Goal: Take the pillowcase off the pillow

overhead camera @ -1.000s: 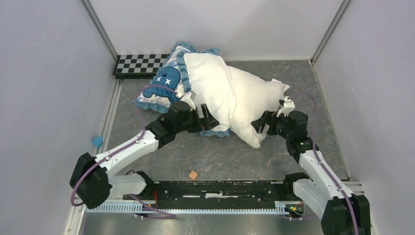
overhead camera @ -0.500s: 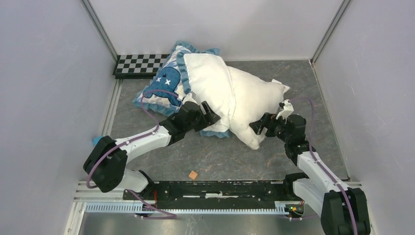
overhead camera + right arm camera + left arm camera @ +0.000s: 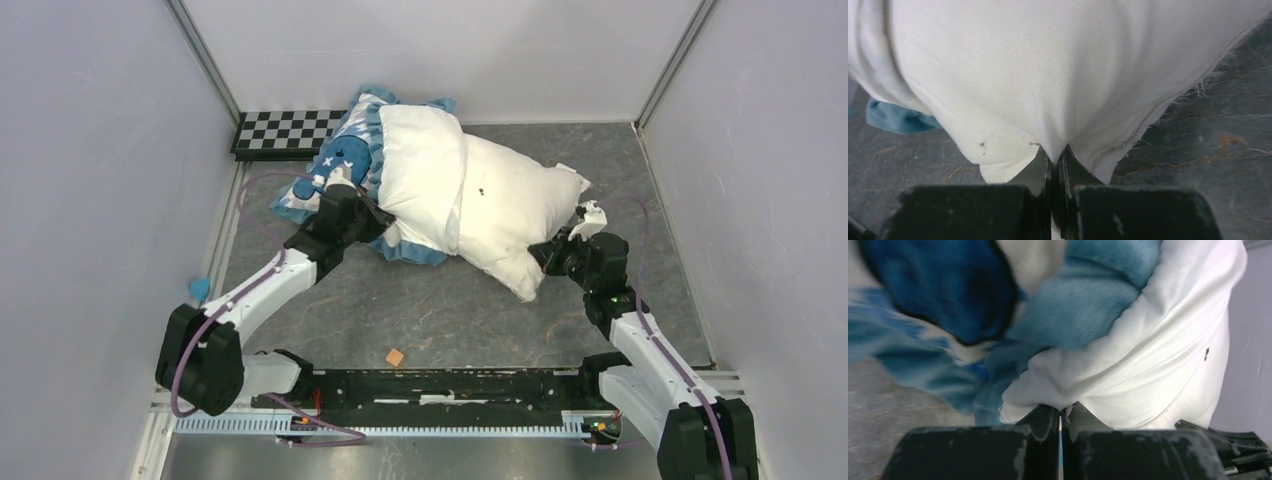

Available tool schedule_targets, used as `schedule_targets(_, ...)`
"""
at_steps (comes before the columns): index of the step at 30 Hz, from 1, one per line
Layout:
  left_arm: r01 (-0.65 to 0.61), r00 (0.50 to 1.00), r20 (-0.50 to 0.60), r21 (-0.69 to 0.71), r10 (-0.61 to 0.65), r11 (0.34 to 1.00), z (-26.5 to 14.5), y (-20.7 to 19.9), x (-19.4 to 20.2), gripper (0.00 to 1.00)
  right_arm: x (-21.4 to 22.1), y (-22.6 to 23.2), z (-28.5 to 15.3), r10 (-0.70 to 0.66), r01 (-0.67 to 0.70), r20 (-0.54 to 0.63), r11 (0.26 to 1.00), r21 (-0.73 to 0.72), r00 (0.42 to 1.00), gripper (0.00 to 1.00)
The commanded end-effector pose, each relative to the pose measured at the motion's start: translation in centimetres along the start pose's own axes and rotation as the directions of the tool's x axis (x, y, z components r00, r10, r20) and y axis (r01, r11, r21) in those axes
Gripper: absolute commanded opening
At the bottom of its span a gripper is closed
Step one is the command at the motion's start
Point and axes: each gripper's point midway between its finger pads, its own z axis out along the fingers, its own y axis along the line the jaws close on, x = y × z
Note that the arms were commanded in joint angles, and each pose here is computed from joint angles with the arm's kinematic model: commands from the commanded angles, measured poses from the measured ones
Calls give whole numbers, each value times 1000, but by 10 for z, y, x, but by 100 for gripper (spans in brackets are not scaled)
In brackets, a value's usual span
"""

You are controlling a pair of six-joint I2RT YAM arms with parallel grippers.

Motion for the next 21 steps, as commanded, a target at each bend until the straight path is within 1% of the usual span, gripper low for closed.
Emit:
schedule_targets(1,-16,992,127,-53,23,998,-39,13,-58,2,-39,-33,-11,-81,65,61,969,238,995,0)
schedule_targets(3,24,985,173,-94,-7,995,-55,27,-74,2,-51,-50,-21,-97,68,67,936,345,993,0)
schedule_targets(6,85,968,246,-124,-52,989,-79,48,-94,2,-74,-72,-39,-117,40,133,877,479,984,0)
schedule_targets(9,98,955,292,-161,-48,982,-101,66,-112,2,-87,-94,-58,-116,-24,195,802,597,974,0)
schedule_targets(11,74,953,303,-201,-10,977,-114,72,-122,2,-90,-101,-63,-88,-81,235,777,624,968,0)
schedule_targets(14,42,946,322,-253,43,967,-129,75,-134,2,-96,-104,-66,-63,-140,286,760,634,956,0)
schedule_targets(21,-7,919,380,-257,107,966,-153,68,-143,2,-121,-96,-70,-100,-140,333,768,625,937,0)
